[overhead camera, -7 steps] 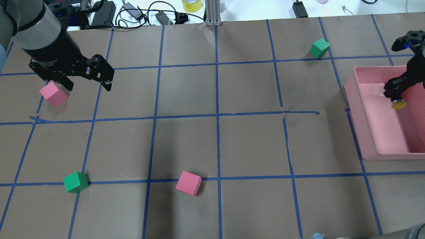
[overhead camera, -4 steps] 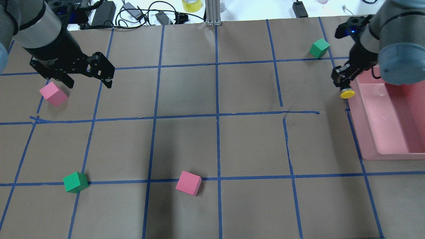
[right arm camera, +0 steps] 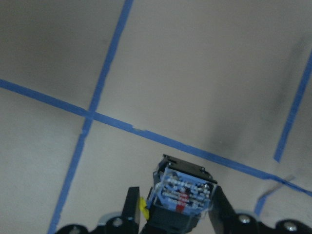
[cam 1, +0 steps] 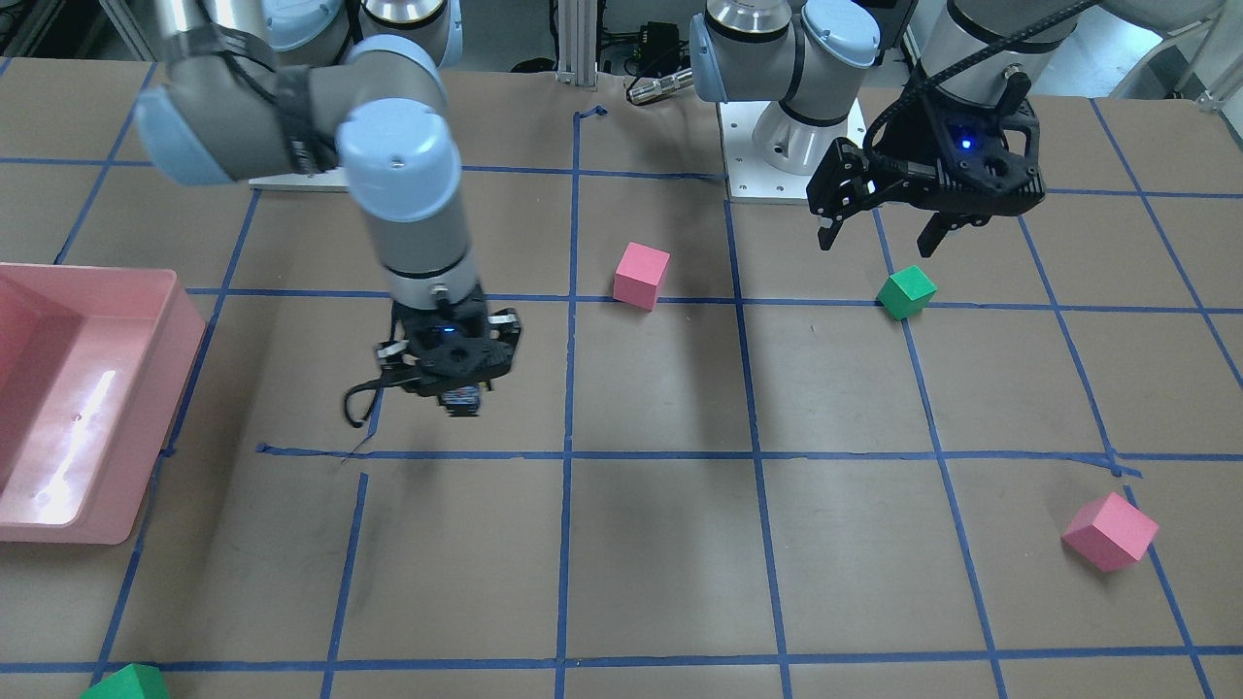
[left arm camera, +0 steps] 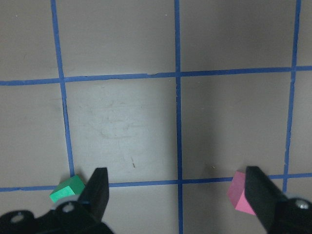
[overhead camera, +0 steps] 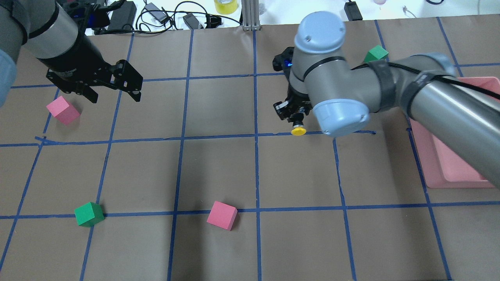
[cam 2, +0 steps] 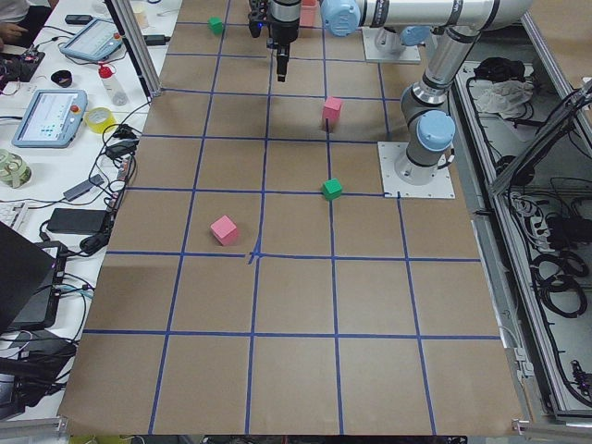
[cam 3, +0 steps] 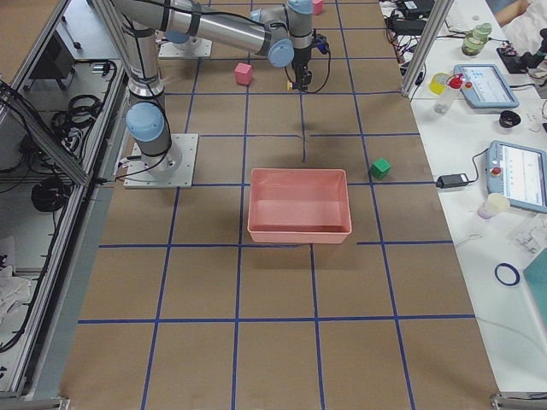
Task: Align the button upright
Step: 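Carry the button to the table center and lower it with the right gripper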
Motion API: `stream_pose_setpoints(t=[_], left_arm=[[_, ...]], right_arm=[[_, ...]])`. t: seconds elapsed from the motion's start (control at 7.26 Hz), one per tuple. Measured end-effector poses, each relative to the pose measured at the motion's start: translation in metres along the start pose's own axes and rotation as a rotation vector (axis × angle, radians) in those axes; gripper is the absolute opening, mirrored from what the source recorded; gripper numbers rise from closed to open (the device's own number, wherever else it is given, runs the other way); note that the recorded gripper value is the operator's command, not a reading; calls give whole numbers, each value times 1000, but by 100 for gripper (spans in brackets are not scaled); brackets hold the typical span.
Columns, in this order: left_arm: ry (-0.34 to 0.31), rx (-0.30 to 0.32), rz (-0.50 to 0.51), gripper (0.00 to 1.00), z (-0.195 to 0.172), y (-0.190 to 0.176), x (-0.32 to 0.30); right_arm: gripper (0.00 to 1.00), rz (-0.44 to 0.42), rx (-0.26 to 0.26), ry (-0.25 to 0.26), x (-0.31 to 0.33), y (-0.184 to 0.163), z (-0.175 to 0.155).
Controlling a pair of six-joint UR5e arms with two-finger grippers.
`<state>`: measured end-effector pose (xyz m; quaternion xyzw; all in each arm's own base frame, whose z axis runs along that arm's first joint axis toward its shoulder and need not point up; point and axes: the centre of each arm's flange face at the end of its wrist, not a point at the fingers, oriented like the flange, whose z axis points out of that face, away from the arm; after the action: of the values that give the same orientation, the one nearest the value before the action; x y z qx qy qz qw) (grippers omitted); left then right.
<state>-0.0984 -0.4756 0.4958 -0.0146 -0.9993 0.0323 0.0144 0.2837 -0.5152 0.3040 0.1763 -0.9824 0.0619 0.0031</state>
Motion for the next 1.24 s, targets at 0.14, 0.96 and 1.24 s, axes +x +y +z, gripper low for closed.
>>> stream_pose_setpoints(t=[0.14,0.96,1.24], left_arm=[[-1,1,1,100,0,0,0],[-3,6,1,100,-1,1,0],[-3,6,1,100,-1,1,-1]], right_arm=[[0,8,32,-26,-28,-7,19],[0,79,53,-46,-88,-19,88],[18,52,52,-46,-91,-19,101]])
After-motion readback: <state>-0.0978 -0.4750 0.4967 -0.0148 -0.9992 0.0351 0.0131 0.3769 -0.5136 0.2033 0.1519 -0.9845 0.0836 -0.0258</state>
